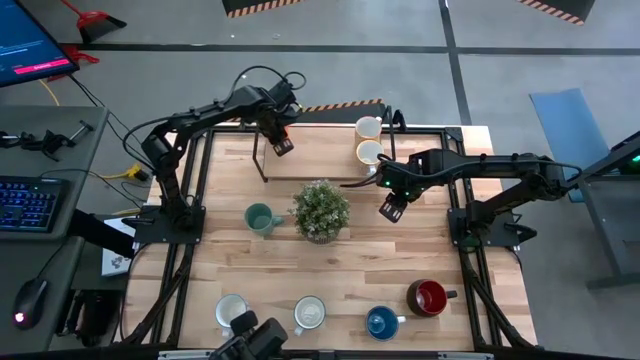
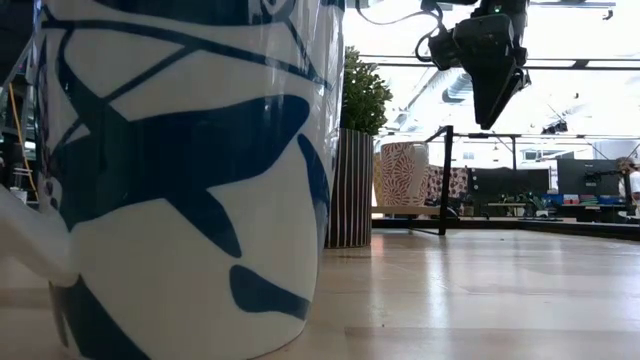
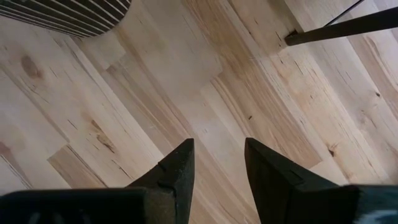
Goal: Place coffee mugs
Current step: Put the orange mug on the shelf
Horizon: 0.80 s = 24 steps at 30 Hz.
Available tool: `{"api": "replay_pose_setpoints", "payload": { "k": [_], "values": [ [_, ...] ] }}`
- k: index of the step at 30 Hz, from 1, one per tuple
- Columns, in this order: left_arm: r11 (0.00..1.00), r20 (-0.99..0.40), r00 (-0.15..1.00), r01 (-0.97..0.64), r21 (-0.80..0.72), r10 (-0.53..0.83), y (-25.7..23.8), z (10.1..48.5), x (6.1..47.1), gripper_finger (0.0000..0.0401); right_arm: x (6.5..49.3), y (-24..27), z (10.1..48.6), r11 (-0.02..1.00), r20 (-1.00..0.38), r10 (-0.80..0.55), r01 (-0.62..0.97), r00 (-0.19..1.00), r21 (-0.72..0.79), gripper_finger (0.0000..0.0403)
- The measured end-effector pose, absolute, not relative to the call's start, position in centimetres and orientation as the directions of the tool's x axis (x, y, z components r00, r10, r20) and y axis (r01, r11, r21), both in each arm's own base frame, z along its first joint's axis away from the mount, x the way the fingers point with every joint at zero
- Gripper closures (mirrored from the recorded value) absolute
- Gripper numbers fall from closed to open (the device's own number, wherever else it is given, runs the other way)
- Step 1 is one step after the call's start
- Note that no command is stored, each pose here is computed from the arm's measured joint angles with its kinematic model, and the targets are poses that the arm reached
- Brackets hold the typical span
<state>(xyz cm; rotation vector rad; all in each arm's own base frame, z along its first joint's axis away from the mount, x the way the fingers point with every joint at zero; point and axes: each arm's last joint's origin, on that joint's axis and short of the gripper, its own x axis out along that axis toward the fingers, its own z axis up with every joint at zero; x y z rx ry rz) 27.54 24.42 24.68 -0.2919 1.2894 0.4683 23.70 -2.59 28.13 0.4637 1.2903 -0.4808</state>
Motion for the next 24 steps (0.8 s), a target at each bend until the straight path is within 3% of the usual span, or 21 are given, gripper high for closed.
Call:
{"api": "replay_pose_setpoints", "payload": {
  "k": [24],
  "values": [
    [0.869, -0.954, 0.239, -0.494, 0.04, 0.18, 24.1, 25.8, 27.3, 0.0354, 23.7, -2.6, 28.1, 0.814, -0.975, -0.078, 0.578, 0.208, 0.058, 0.0284]
  ]
}}
